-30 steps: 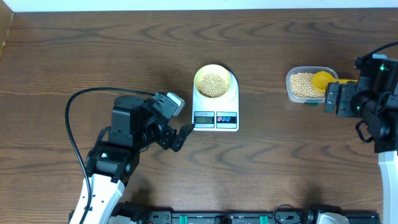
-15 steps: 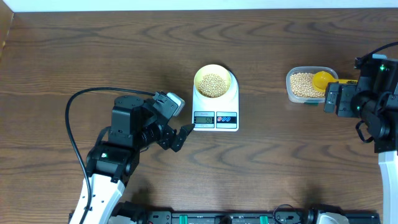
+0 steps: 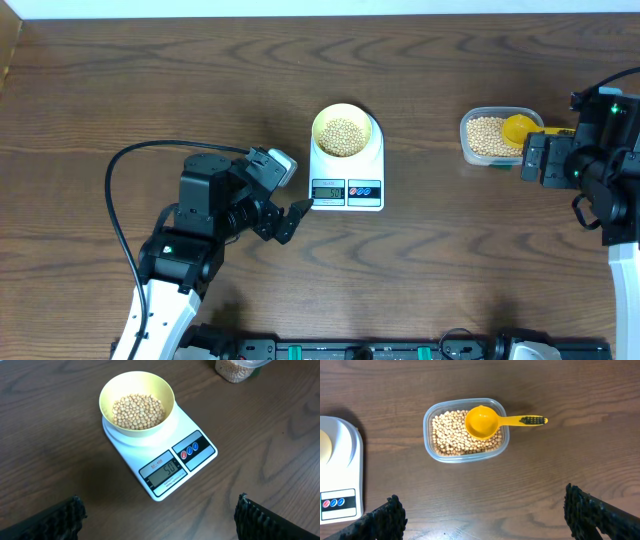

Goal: Scoop item into bowl and weigh 50g on scale

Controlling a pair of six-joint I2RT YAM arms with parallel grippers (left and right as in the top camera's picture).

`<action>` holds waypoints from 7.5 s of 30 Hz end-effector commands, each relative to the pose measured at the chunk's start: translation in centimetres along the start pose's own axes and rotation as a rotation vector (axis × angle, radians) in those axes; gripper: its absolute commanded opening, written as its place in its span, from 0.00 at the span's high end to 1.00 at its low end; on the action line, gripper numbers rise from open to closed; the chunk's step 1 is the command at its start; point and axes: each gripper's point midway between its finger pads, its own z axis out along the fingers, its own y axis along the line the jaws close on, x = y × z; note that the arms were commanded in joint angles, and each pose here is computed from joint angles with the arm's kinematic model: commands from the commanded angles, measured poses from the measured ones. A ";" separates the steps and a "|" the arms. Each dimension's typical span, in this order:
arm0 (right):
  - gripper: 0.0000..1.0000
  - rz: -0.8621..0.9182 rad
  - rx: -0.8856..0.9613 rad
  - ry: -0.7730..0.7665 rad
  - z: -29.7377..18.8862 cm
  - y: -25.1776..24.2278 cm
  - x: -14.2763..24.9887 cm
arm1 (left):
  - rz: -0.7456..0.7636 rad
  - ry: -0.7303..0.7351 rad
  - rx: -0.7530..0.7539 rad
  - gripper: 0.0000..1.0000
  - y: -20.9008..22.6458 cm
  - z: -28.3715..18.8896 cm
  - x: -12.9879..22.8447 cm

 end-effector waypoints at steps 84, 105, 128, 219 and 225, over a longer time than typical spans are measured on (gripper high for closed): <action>0.01 0.011 0.010 -0.015 -0.4 -0.1 -0.5 | -0.203 0.206 -0.210 0.02 -2.5 9.4 4.3; 0.01 0.011 0.010 -0.016 -0.4 -0.1 -0.5 | -0.219 -0.241 -0.323 0.02 2.2 1.9 3.1; 0.01 0.011 0.010 -0.016 -0.4 -0.1 -0.5 | -0.104 -0.751 -0.580 0.02 6.4 -7.8 2.4; 0.01 0.011 0.010 -0.017 -0.5 -0.1 -0.5 | -0.312 -0.542 -0.707 0.02 9.1 -6.3 10.0; 0.01 -0.015 0.011 -0.032 -1.2 -0.1 -0.3 | -0.312 -0.542 -0.707 0.02 9.1 -6.3 10.0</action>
